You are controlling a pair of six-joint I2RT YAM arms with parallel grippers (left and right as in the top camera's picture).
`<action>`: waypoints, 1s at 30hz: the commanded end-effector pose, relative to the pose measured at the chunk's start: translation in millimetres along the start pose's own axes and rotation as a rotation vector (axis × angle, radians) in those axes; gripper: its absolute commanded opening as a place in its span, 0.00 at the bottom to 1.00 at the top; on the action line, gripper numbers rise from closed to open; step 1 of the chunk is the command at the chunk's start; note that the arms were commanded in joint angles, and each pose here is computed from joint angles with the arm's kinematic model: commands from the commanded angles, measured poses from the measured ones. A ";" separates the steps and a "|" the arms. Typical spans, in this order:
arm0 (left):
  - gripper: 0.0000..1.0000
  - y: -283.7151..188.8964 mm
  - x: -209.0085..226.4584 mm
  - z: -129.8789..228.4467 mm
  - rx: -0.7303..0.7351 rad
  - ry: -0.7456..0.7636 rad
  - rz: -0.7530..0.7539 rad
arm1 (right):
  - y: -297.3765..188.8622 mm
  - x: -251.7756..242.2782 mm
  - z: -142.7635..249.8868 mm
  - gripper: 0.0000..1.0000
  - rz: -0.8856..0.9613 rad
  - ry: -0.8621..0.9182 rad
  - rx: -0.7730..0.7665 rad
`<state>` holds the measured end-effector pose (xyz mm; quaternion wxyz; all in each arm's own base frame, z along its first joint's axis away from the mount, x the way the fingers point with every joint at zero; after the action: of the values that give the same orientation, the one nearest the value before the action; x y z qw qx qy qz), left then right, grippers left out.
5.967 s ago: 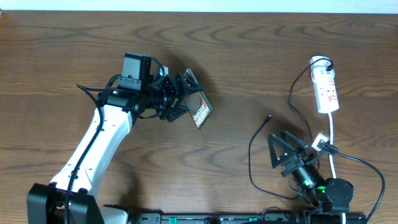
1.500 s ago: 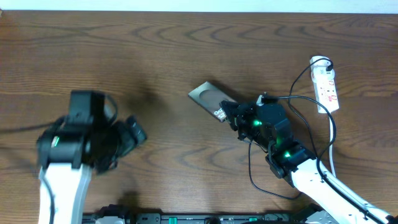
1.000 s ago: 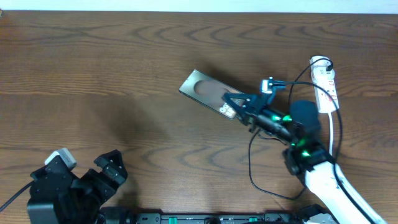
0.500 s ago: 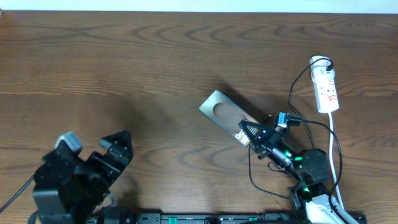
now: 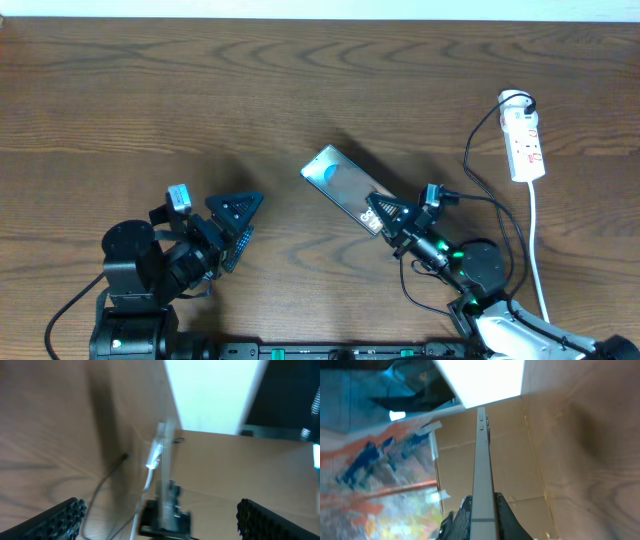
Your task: Plug charger to phone and switch on socket
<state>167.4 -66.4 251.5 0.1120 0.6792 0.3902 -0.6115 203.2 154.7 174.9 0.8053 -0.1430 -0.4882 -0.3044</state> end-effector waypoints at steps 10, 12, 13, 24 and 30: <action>0.96 1.4 -8.4 -0.9 0.034 -0.053 0.049 | 54.4 10.0 39.6 0.01 -0.046 0.111 0.017; 0.94 3.6 -6.5 -1.7 0.041 -0.063 0.041 | 64.3 6.7 45.4 0.01 -0.022 0.115 0.032; 0.93 4.7 -5.4 -2.2 0.044 -0.068 0.036 | 67.9 6.5 48.3 0.01 -0.021 0.115 0.043; 0.75 18.6 12.3 -14.5 0.022 -0.101 -0.061 | 95.3 10.8 71.3 0.01 -0.022 0.114 0.116; 0.70 24.2 13.1 -21.6 0.001 -0.090 -0.066 | 95.1 5.8 80.2 0.01 -0.003 0.120 0.145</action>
<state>194.1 -65.1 234.0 0.1065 0.6302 0.3972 -0.6586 212.4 261.0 209.9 0.8430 -0.0910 -0.4550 -0.2721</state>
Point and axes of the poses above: each gripper's point midway between its finger pads, its own y axis out along the fingers, its own x axis along the line the jaws close on, z = x × y, the point moved 7 cm from there along -y, back along the fingers, and after that the axes turned 14 degrees about y, right-handed, at the moved point
